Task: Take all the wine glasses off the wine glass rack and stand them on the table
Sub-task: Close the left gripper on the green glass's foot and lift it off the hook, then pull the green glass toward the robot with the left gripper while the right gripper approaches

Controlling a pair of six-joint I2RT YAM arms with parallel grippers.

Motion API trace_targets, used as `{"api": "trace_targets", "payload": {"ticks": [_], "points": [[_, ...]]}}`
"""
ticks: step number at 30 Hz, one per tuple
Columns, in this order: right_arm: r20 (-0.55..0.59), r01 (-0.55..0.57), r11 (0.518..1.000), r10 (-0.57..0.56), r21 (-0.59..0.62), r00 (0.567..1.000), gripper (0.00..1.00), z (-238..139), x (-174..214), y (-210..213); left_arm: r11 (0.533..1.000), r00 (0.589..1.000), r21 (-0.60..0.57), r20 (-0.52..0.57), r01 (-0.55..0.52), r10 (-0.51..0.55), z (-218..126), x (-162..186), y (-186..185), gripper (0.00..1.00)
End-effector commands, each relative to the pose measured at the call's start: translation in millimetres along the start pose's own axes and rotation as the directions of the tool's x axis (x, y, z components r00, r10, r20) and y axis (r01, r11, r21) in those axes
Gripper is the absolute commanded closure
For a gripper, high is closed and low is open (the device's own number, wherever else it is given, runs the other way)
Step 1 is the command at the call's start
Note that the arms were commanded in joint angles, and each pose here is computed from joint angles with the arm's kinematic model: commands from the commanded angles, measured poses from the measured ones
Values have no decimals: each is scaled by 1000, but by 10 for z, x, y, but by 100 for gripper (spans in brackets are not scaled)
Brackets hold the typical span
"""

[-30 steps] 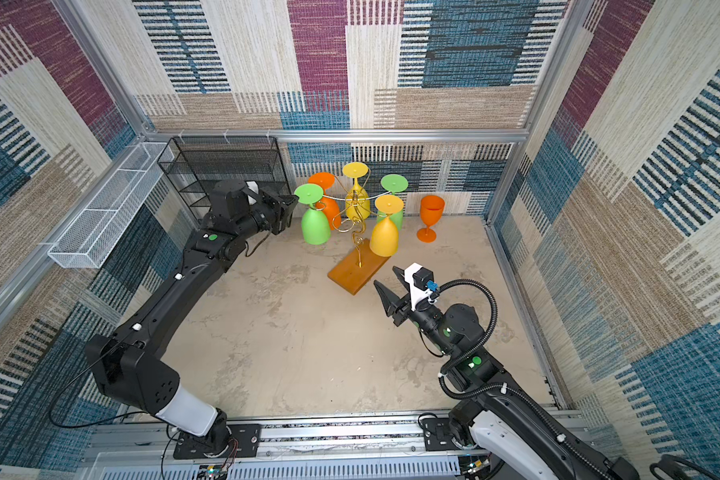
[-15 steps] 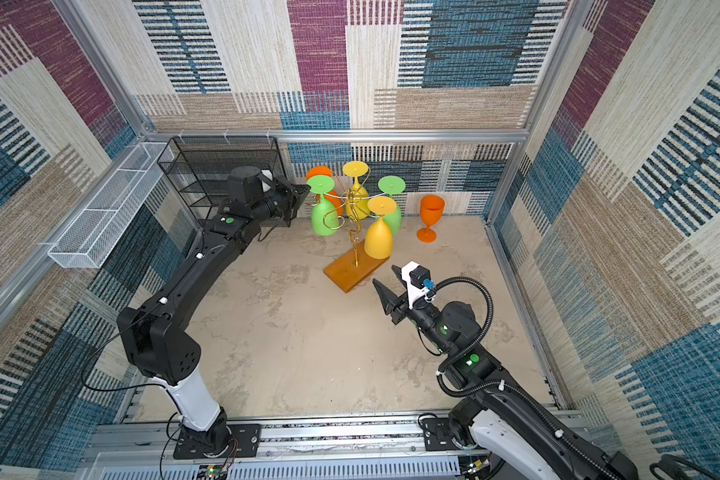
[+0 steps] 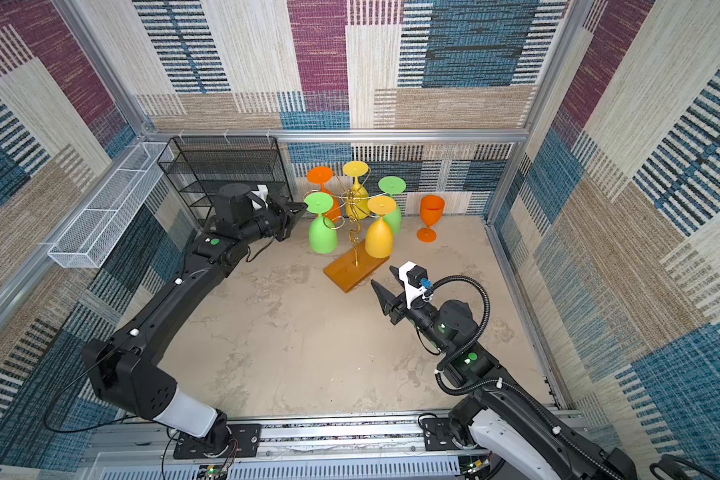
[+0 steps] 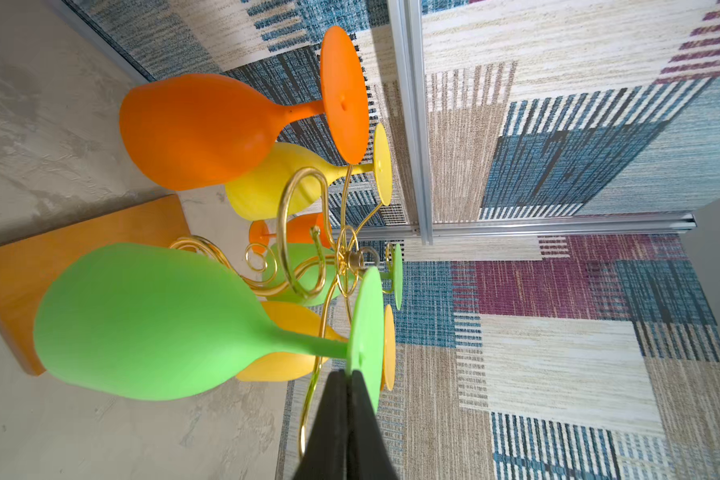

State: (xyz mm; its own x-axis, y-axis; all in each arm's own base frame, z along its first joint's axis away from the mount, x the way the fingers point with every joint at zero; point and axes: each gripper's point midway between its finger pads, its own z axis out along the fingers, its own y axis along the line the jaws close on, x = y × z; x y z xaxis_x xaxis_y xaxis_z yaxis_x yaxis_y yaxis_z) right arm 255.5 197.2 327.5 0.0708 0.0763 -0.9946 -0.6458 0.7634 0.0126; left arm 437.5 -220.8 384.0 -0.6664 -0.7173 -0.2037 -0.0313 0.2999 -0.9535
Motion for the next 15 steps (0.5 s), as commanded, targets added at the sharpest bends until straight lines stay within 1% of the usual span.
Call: {"api": "trace_targets", "payload": {"ticks": [1, 5, 8, 12, 15], "points": [[14, -15, 1000, 15, -17, 1000, 41, 2, -58, 32, 998, 998, 22, 24, -56, 55, -127, -12, -40, 100], [6, -36, 999, 36, -20, 999, 40, 18, -66, 37, 999, 998, 13, 25, -52, 52, -282, 28, 51, 100], [-19, -71, 997, 70, -45, 997, 40, 69, -55, 77, 998, 998, 7, 31, -55, 54, -433, 55, 129, 100], [-39, -122, 990, 119, -75, 992, 40, 96, -52, 133, 997, 996, -2, 33, -83, 83, -688, 105, 216, 100], [-62, -156, 984, 152, -83, 987, 41, 100, -52, 154, 994, 994, 8, 1, -109, 109, -858, 188, 291, 100]]}}
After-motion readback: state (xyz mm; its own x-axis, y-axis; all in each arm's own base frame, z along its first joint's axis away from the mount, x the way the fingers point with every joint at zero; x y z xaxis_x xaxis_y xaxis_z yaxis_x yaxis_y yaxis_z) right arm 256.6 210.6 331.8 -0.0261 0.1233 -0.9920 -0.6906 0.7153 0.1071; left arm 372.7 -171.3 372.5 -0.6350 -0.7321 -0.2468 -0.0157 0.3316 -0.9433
